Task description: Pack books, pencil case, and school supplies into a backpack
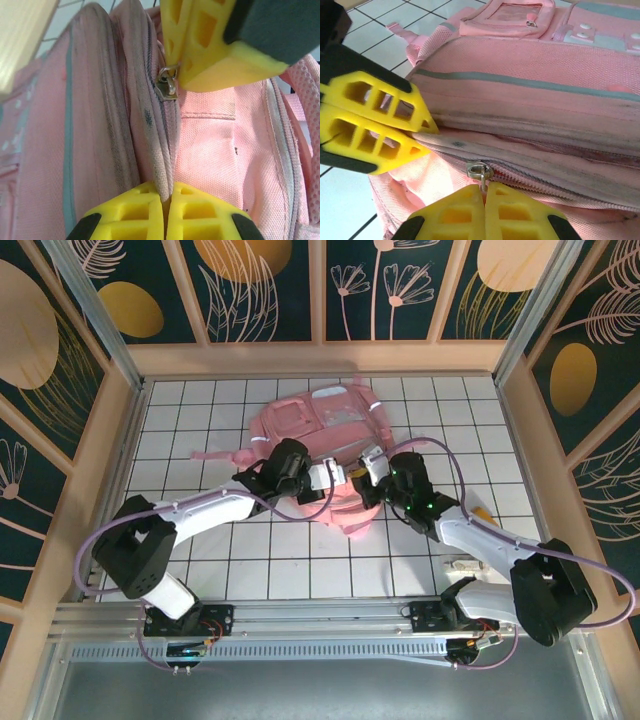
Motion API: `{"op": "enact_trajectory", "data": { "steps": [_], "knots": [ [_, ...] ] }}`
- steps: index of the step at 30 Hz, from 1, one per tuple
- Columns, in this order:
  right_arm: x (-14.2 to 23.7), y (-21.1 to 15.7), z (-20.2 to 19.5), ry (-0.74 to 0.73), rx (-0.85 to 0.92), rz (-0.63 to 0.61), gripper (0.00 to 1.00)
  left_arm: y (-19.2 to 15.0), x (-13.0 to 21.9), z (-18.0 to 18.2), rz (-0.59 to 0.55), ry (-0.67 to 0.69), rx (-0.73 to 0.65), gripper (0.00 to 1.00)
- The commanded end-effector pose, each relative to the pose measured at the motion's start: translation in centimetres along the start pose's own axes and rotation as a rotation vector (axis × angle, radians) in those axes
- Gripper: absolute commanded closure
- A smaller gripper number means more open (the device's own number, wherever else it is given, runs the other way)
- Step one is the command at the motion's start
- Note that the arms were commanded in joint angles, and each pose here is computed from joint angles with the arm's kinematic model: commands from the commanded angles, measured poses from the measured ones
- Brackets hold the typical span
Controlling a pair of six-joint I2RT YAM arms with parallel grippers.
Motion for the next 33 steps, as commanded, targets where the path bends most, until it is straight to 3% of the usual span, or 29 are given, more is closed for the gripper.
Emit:
{"op": "enact_trajectory", "data": {
  "steps": [1, 6, 10, 14, 20, 22, 26, 30, 33],
  "knots": [
    [0.8, 0.8, -5.6, -0.220, -0.076, -0.004, 1.00, -0.1, 1.6, 0.8, -0.013, 0.025, -0.072, 1.00],
    [0.7, -0.1, -9.0, -0.338, -0.121, 0.038, 1.00, -1.1, 2.5, -0.2, -0.024, -0.009, -0.112, 1.00],
    [-0.2, -0.6, -10.9, -0.344, -0.163, 0.041, 1.00, -2.0, 3.6, -1.9, -0.044, -0.047, -0.230, 1.00],
    [-1.2, -1.0, -12.0, -0.316, -0.204, 0.032, 1.00, -4.6, 5.0, -3.0, -0.035, -0.082, -0.330, 1.00],
    [-2.3, -0.9, -10.4, -0.168, -0.174, 0.035, 1.00, -6.8, 7.3, -1.5, 0.009, 0.032, -0.456, 1.00],
    [-2.2, -0.2, -7.9, -0.035, -0.140, 0.001, 1.00, -7.2, 7.2, -1.1, 0.040, 0.047, -0.439, 0.81],
    [-1.6, 0.5, -4.1, 0.111, -0.084, -0.030, 1.00, -2.9, 7.9, -1.4, -0.105, -0.087, -0.279, 0.41],
    [-1.2, 0.6, -1.6, 0.186, -0.038, -0.018, 1.00, 2.6, 8.5, -1.6, -0.286, -0.180, -0.148, 0.33],
    [-0.8, 0.9, -0.3, 0.236, -0.008, -0.020, 1.00, 4.4, 6.8, -2.8, -0.264, -0.178, -0.163, 0.27]
  ]
}}
Point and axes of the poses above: each hand's point on the last joint's axis, 136 mm out from that joint toward the fingers, its own x axis back along the fingers, its own z axis along the line the jaws close on, y = z × x, the point moved 1 cm from there along x, back along the fingers, and after that the axes turned 1 degree about -x, right-handed, at the moved point
